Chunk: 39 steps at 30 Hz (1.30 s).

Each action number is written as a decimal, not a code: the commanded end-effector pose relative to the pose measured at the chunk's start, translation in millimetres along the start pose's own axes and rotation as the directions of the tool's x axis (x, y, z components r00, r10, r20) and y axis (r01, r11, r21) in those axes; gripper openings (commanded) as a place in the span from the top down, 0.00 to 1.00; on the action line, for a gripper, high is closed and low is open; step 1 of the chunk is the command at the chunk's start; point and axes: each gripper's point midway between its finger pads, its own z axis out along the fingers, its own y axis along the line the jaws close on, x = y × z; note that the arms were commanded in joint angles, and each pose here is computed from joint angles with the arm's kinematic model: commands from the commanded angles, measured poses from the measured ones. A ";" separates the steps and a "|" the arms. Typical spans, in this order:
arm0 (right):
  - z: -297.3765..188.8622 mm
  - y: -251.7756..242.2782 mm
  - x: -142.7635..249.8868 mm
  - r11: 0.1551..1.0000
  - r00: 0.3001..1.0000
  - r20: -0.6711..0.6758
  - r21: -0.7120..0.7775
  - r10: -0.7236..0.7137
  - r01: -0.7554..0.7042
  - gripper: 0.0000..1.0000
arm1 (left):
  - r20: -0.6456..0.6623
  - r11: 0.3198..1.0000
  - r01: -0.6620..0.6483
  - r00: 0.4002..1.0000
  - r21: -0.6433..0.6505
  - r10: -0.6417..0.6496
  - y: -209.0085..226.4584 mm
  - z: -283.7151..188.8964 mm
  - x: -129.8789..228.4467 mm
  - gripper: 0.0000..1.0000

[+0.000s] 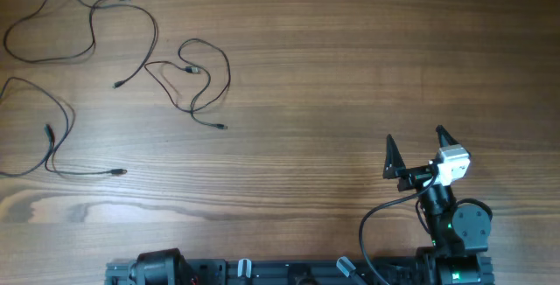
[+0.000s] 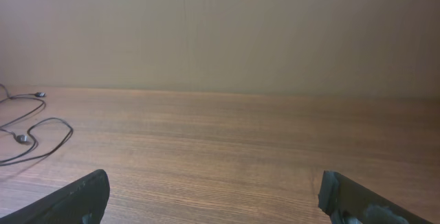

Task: Untangle cables

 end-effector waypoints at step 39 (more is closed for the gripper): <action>-0.5 -3.4 -2.0 1.000 1.000 0.011 0.020 0.012 -0.012 0.00 | 0.032 0.931 0.259 0.960 0.258 -0.277 -23.4 236.0 55.0 0.00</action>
